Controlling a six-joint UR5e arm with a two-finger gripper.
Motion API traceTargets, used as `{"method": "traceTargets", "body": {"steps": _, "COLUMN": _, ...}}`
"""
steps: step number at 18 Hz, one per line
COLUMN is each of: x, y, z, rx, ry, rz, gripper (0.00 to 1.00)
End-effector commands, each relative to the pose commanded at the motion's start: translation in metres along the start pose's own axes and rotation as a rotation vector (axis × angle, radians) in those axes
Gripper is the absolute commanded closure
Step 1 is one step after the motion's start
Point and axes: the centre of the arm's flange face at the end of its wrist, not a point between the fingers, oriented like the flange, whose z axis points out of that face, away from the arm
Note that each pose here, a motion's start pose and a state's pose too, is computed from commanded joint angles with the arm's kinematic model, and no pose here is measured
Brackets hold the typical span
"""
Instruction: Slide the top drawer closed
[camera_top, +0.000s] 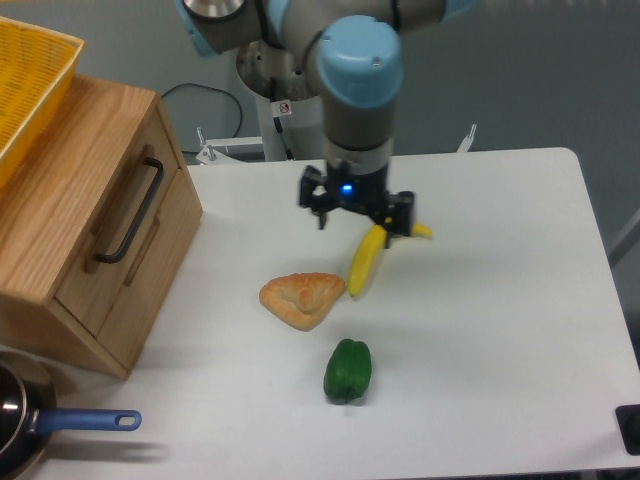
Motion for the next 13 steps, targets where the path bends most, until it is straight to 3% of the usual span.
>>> {"method": "traceTargets", "body": {"steps": 7, "x": -0.078, "y": 0.057, "z": 0.034, "rx": -0.006, "ry": 0.014, "rz": 0.097, "gripper": 0.00}}
{"method": "traceTargets", "body": {"steps": 13, "x": -0.108, "y": 0.087, "z": 0.050, "rx": -0.008, "ry": 0.022, "rz": 0.373, "gripper": 0.00}}
